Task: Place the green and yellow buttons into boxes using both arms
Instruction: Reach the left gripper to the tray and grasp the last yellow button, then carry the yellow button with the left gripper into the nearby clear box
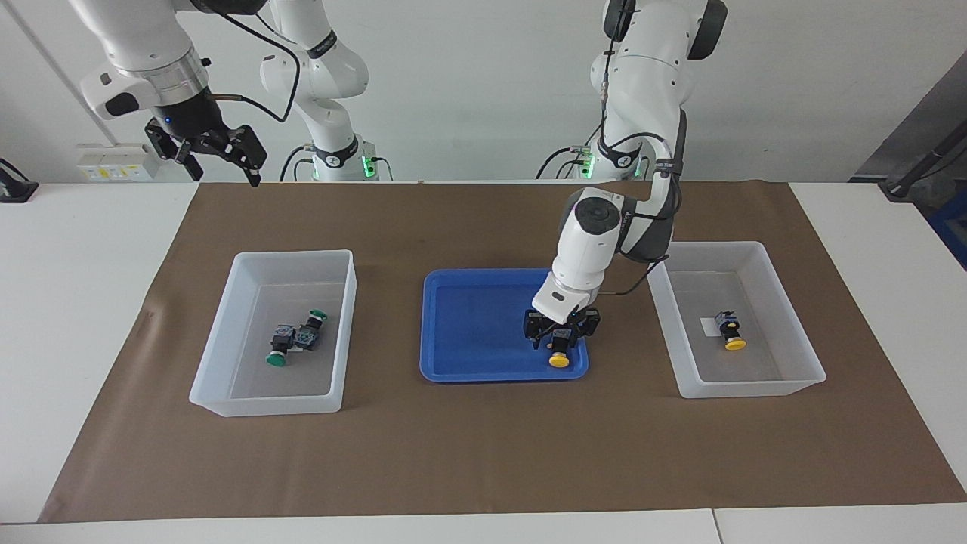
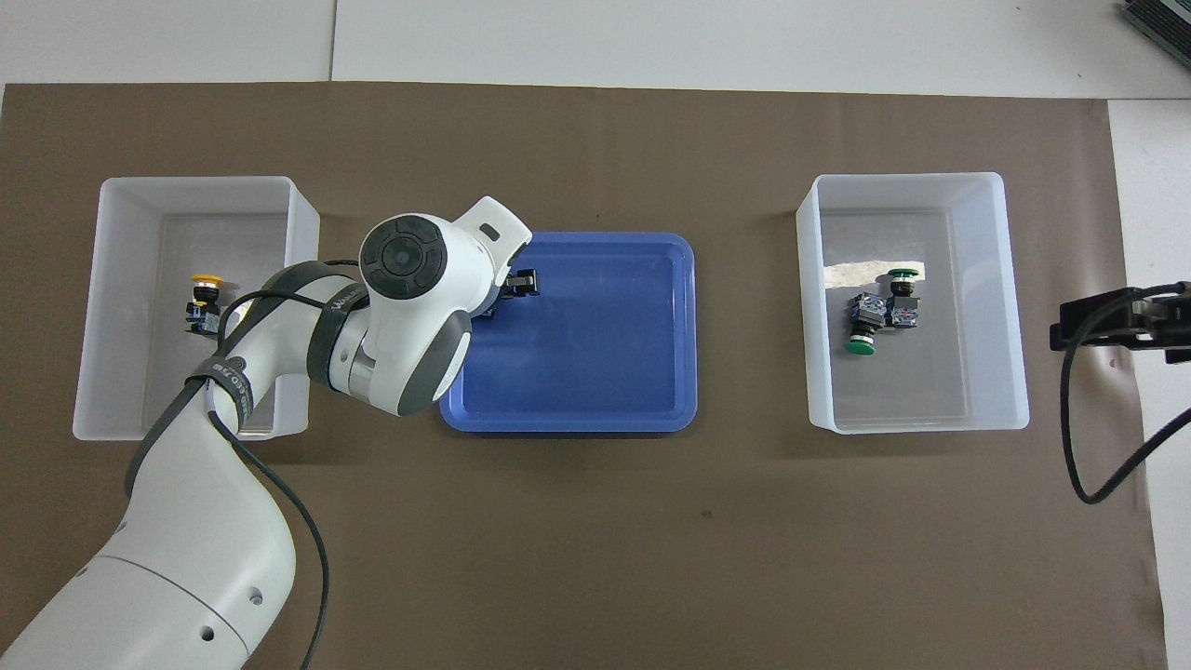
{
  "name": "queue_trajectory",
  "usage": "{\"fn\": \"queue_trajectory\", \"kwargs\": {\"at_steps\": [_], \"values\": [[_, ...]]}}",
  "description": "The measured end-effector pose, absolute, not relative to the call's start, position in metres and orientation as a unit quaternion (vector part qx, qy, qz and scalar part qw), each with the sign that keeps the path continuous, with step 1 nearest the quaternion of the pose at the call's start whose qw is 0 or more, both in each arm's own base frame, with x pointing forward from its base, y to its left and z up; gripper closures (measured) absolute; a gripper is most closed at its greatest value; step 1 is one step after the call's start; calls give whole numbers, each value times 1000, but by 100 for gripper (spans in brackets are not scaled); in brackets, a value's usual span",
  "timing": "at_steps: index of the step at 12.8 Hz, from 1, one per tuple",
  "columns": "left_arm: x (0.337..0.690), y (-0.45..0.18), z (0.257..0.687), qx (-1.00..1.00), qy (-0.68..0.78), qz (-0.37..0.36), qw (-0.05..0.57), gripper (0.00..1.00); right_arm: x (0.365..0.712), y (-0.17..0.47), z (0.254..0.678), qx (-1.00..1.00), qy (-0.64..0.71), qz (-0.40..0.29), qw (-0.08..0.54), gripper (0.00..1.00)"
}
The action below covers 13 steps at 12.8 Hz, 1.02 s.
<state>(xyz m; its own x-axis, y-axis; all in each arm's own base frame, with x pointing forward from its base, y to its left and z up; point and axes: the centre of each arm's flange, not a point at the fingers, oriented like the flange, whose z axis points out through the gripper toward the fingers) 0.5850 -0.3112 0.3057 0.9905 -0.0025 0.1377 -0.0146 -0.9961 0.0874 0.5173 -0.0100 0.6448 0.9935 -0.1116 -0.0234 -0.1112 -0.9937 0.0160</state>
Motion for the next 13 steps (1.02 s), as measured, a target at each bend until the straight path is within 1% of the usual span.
{"fn": "queue_trajectory", "kwargs": {"at_steps": [1,3,5,6,7,9,11,13], "values": [[582,-312,302,997,-5,65,42,20,517,-11,645,999,-50,-12,7,0],[577,-311,296,997,-6,59,39,24,517,-13,645,999,-51,-12,7,0],[577,-308,301,997,-4,62,39,49,517,-13,645,998,-55,-12,5,0],[578,-308,307,997,-3,67,41,59,517,-13,645,998,-55,-12,5,0],[579,-307,317,996,0,74,43,59,517,-13,645,998,-55,-12,5,0],[584,-293,356,994,14,94,49,59,516,-13,647,998,-55,-10,5,0],[589,-261,404,992,37,107,50,59,514,-13,649,998,-55,-8,4,0],[594,-219,440,990,64,114,46,59,513,-12,652,998,-55,-6,4,0]]}}
